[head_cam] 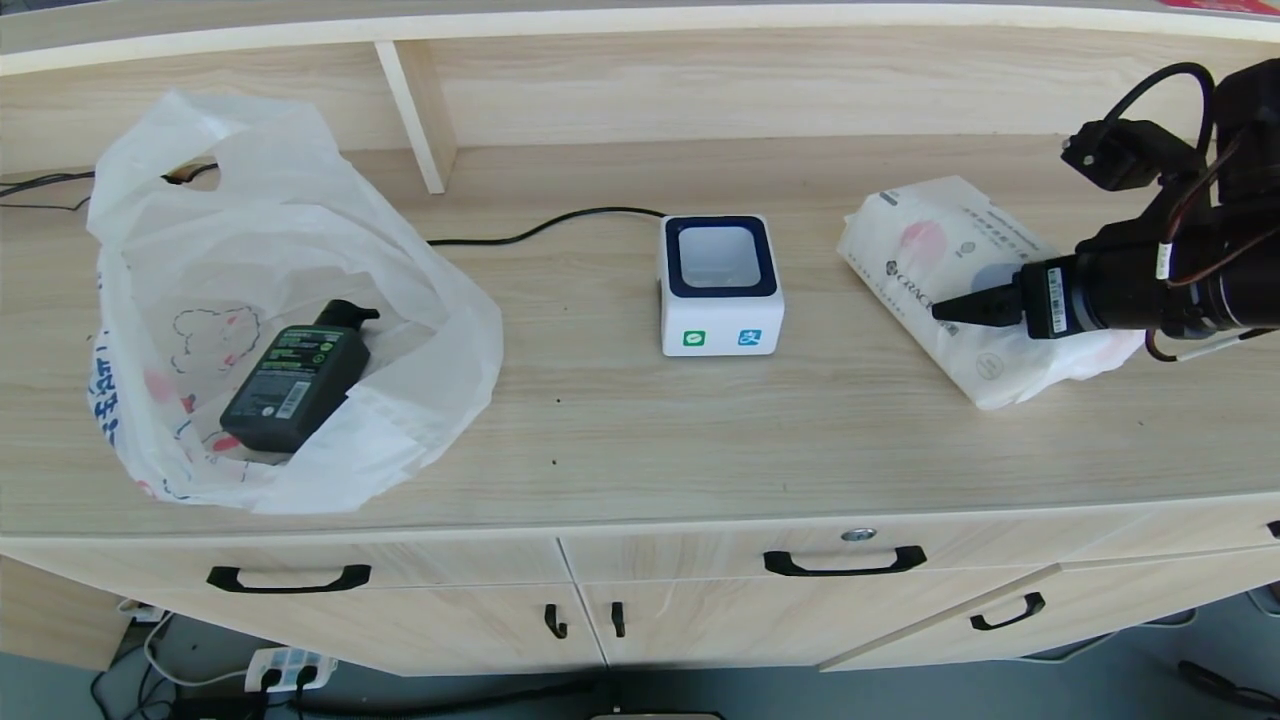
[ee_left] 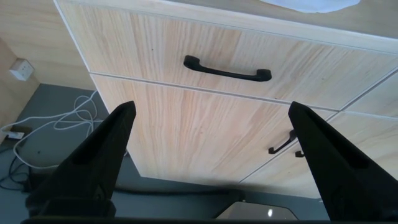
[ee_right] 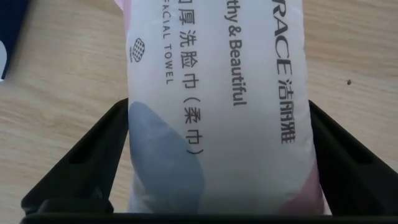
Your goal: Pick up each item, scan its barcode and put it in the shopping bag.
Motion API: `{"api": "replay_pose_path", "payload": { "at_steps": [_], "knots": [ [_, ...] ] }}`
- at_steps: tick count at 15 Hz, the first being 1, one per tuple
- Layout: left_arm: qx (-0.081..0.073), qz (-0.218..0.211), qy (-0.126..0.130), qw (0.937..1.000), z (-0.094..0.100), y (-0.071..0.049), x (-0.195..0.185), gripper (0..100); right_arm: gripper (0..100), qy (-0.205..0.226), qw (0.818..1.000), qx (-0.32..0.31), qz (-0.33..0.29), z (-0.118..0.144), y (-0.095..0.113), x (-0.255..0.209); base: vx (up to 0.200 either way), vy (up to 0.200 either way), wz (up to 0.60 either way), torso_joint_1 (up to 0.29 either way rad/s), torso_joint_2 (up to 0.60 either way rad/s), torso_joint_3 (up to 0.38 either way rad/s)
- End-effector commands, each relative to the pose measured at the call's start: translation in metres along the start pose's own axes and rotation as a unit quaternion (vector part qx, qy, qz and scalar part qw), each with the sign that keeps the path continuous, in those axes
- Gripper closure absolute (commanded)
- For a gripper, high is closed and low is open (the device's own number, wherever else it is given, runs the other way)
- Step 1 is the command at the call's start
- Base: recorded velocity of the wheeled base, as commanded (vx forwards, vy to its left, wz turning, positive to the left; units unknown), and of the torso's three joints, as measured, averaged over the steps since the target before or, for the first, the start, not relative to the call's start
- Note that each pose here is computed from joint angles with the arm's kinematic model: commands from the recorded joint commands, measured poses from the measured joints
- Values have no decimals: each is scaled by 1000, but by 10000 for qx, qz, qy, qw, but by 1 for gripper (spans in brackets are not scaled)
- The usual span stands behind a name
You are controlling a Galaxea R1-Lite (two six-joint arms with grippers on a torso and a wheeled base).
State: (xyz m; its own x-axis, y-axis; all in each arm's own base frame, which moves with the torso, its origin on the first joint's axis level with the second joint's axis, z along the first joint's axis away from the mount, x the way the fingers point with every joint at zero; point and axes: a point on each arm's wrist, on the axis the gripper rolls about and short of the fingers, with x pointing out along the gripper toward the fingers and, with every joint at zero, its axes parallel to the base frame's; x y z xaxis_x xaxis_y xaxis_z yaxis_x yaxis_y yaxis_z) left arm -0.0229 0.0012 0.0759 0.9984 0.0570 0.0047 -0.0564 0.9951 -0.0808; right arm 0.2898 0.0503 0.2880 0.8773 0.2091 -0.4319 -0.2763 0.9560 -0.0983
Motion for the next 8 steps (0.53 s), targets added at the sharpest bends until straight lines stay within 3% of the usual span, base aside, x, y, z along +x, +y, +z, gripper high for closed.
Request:
{"api": "replay_pose_path", "payload": {
  "at_steps": [1, 2, 8],
  "knots": [
    [4, 6, 0, 10000, 0, 0, 0, 0, 0, 60, 10000, -10, 36, -2, 1, 3, 0, 0, 0, 0, 0, 0],
    [4, 6, 0, 10000, 0, 0, 0, 0, 100, 74, 10000, -5, 45, -4, 2, 1, 0, 0, 0, 0, 0, 0],
    [4, 6, 0, 10000, 0, 0, 0, 0, 100, -183, 9997, 136, 5, 8, 0, -9, 0, 0, 0, 0, 0, 0]
  ]
}}
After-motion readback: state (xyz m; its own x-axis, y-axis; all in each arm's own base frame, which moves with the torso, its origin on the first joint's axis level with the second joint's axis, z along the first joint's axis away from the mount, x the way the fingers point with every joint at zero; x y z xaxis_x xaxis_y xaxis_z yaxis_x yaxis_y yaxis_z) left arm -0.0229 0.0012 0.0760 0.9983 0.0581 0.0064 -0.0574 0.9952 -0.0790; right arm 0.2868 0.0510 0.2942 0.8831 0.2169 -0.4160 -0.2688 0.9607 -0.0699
